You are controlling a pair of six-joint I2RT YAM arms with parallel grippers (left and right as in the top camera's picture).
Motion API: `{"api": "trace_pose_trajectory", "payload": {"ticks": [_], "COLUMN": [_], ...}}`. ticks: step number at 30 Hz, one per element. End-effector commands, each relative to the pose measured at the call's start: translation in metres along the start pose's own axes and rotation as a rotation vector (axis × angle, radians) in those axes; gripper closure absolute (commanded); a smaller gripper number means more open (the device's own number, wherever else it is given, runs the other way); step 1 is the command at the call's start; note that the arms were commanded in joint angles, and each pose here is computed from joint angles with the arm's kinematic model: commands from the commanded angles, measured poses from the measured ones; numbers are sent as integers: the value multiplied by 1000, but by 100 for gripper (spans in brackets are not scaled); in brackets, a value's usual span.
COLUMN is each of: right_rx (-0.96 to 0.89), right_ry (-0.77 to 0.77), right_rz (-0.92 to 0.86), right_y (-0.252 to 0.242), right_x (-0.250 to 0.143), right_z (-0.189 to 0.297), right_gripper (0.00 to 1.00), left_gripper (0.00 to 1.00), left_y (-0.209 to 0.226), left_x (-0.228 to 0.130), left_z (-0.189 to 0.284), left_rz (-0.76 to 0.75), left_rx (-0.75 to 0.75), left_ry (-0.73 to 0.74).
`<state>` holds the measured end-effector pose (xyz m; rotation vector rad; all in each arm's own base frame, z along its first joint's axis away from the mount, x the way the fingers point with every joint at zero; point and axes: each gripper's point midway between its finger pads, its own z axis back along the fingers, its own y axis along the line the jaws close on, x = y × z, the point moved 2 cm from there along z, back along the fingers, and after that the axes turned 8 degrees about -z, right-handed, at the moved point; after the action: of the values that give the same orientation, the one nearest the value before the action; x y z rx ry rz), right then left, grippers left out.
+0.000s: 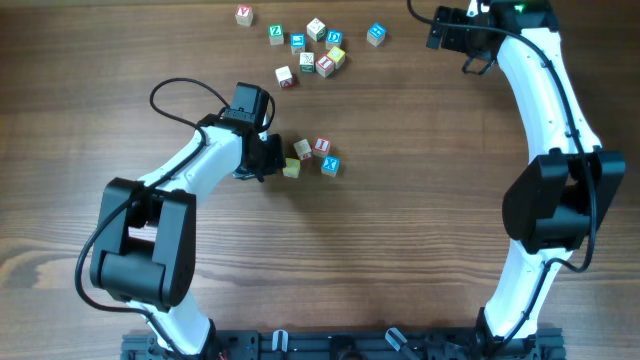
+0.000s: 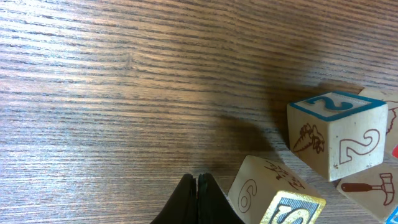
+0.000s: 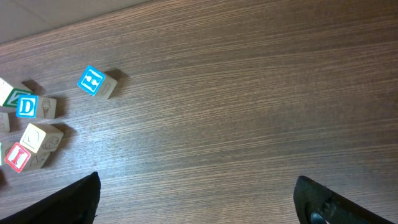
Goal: Form a circle
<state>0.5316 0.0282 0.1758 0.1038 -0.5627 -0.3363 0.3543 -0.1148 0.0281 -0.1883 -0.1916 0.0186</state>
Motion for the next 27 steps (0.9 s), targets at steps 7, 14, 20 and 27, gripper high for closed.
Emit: {"api": "trace_pose_trajectory", "payload": {"ticks": [7, 14, 20, 27], "right_rx": [-12, -12, -12, -12], "right_ry": [6, 6, 7, 6], "right_rz": [16, 16, 16, 16], "right_y": [-1, -1, -1, -1], "right_x": [-3, -3, -3, -3], "right_z": [-5, -5, -5, -5], "right_gripper": [0, 0, 0, 0], "left_gripper": [95, 95, 95, 96], "left_y": [-1, -1, -1, -10], "left_x": [-7, -7, -8, -11], "left_z": [-1, -1, -1, -1], "left_rz": [12, 12, 13, 30], "left_rx": [-6, -6, -5, -46], "left_ry": [24, 24, 28, 42]}}
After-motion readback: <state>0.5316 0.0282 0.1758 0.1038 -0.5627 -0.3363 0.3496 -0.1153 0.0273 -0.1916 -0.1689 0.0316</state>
